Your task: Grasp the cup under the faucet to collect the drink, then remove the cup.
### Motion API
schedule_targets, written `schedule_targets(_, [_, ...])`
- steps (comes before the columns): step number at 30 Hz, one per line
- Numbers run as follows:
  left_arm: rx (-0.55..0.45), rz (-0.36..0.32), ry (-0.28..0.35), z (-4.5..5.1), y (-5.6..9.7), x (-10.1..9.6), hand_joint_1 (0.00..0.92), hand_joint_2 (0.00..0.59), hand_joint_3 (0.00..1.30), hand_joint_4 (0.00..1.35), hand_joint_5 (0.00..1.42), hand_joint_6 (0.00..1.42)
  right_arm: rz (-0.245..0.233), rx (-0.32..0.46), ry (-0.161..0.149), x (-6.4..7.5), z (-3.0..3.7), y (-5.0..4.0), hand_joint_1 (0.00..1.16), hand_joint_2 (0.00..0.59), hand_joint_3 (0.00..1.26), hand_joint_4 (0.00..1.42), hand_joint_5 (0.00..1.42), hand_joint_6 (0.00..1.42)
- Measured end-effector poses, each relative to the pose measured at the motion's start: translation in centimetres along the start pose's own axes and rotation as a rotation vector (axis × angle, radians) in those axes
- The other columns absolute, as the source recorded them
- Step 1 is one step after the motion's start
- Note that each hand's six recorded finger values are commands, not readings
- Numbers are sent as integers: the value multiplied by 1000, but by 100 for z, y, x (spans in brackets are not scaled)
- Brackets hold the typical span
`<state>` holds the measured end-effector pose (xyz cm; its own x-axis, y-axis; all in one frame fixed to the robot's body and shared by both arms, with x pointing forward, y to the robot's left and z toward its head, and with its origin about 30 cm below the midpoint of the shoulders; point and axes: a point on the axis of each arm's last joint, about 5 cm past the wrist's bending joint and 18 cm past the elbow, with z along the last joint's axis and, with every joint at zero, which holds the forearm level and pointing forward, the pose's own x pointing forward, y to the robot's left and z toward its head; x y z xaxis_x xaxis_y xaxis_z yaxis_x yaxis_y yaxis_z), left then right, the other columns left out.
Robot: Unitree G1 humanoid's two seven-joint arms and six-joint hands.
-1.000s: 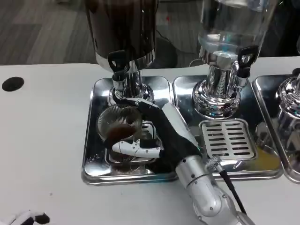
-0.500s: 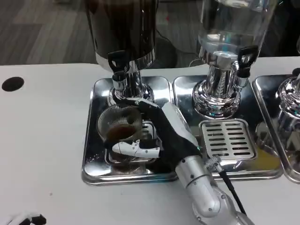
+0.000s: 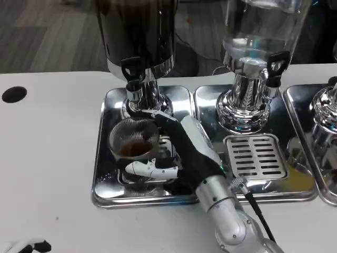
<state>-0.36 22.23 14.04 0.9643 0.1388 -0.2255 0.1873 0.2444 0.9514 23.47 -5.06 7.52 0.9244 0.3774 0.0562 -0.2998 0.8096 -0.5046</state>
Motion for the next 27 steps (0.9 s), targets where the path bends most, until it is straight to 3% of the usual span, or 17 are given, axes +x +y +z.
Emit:
schedule_targets(13, [-1, -10, 0, -2, -11, 2, 0, 134, 404, 284, 339, 461, -32, 3, 6, 4, -4, 10, 755, 104, 451, 489, 537, 228])
schedule_targets(27, [-5, -11, -12, 12, -16, 48, 0, 134, 404, 284, 340, 461, -36, 17, 2, -18, -16, -8, 751, 114, 481, 520, 574, 254])
